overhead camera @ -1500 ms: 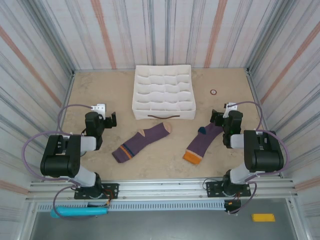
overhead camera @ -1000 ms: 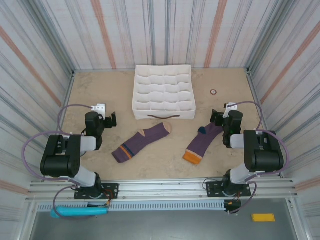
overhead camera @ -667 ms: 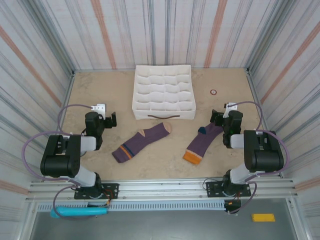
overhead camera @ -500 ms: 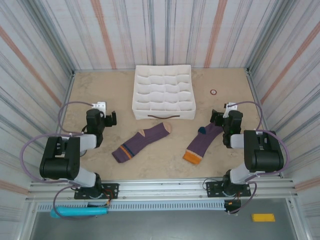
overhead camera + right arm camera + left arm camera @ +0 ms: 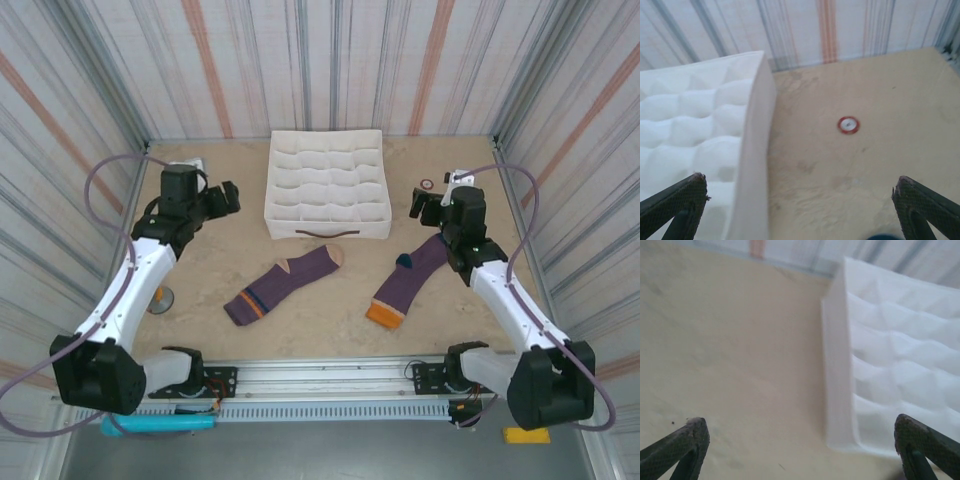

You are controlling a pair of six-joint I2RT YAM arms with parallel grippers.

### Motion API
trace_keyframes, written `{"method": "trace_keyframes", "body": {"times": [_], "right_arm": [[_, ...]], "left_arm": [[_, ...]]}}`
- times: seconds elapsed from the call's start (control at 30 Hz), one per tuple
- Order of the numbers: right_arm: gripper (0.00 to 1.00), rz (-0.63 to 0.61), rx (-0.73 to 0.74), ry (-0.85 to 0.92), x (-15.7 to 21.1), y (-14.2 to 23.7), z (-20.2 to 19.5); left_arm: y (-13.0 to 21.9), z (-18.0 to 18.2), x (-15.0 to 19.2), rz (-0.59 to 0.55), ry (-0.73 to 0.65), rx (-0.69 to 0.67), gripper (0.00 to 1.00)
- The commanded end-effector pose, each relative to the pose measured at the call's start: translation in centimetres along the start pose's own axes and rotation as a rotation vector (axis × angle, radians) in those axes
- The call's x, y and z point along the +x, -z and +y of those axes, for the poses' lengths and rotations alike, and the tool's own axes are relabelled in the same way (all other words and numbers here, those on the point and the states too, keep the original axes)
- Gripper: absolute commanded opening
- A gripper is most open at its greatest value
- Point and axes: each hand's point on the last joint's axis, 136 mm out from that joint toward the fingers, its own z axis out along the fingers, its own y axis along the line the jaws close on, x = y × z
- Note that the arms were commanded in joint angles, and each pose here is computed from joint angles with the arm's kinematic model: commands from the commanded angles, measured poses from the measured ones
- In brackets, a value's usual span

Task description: Roll the socks

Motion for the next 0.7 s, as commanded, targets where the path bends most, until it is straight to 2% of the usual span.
{"method": "trace_keyframes", "body": {"times": [0.0,0.13,0.23,0.47,0.67], "right_arm": [[0.99,0.242,0.072,-0.151,5.2,2.0,-0.4],[0.99,0.417,0.093,-0.257,8.5,3.3,0.1],[0.99,0.484,0.093,-0.257,10.2,3.5,0.4],[0.99,0.517,0.098,-0.252,11.4,4.0,0.7],[0.99,0.489,0.1,-0.279,10.6,4.1,0.9]], "left_arm": [[2.9,-3.7,5.9,0.264,0.195,0.127,0.96],[4.5,-8.7,10.0,0.422,0.274,0.269,0.9],[5.4,-11.5,12.6,0.509,0.302,0.339,0.87],[5.9,-16.5,18.6,0.676,0.366,0.46,0.81],[5.0,-19.4,23.1,0.779,0.336,0.465,0.74]]}}
